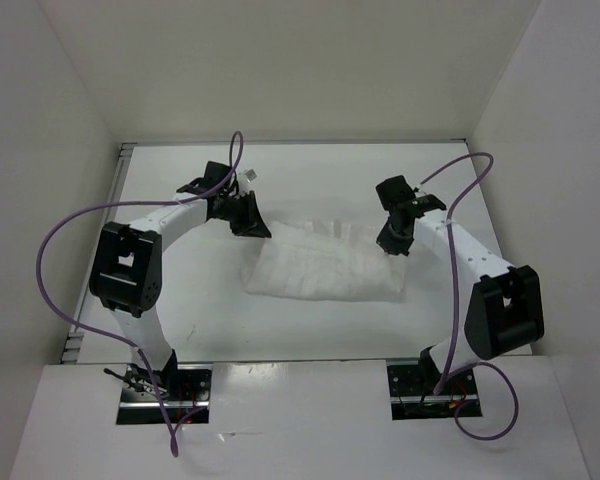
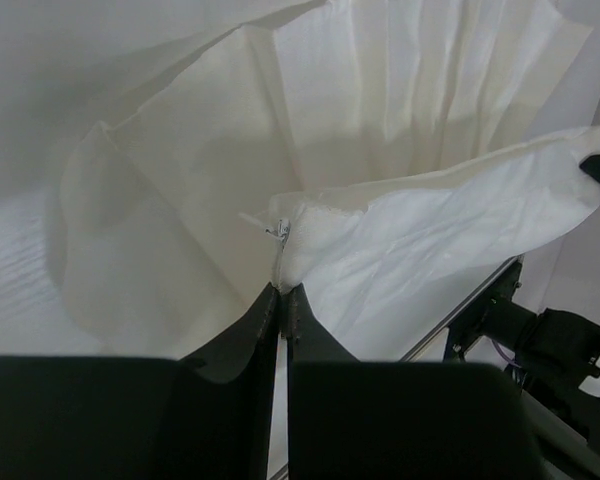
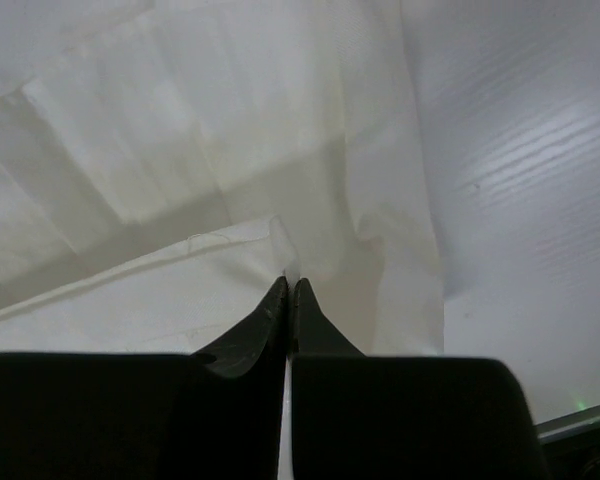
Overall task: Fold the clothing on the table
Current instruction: Flatten the skirt out, then fold the skirt
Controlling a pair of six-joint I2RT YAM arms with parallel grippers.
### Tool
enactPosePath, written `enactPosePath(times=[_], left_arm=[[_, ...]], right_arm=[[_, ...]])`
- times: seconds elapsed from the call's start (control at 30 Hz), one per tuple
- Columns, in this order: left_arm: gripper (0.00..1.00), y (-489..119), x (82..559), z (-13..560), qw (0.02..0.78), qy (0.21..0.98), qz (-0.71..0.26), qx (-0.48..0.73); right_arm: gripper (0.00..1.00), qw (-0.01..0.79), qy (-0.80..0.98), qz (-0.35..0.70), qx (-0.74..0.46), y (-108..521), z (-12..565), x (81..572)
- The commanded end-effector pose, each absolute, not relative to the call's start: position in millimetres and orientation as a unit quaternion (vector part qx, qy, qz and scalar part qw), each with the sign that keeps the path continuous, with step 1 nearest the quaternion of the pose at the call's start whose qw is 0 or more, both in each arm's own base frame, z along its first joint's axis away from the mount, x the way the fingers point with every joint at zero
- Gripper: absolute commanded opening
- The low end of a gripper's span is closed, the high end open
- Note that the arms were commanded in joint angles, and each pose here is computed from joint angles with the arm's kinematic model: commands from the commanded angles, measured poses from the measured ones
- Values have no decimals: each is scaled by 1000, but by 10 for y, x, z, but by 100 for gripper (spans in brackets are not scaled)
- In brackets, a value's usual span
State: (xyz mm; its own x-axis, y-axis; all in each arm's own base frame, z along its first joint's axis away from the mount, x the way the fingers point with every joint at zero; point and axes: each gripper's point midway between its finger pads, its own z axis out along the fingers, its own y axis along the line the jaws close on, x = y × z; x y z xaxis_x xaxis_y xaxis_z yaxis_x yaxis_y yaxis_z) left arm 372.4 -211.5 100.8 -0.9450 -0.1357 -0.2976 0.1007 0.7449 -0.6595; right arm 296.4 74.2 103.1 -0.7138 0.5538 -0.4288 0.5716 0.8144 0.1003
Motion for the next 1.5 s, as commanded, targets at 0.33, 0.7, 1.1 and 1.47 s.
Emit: enactPosePath(times=[0.33, 0.7, 1.1, 1.47], left_arm=[[6, -1475, 4929, 2663, 381, 858, -345, -2], [7, -1257, 5125, 4401, 544, 762, -338, 96], [7, -1586, 3691, 1042, 215, 904, -365, -55], [7, -1777, 2955, 1092, 144, 923, -355, -32]], right_arm=[[0, 494, 840, 21, 222, 421, 3025, 4613], [0, 644, 744, 82, 157, 330, 4456, 4598], [0, 267, 930, 188, 166, 1166, 1769, 2989], [0, 148, 946, 150, 246, 1025, 1510, 1901]])
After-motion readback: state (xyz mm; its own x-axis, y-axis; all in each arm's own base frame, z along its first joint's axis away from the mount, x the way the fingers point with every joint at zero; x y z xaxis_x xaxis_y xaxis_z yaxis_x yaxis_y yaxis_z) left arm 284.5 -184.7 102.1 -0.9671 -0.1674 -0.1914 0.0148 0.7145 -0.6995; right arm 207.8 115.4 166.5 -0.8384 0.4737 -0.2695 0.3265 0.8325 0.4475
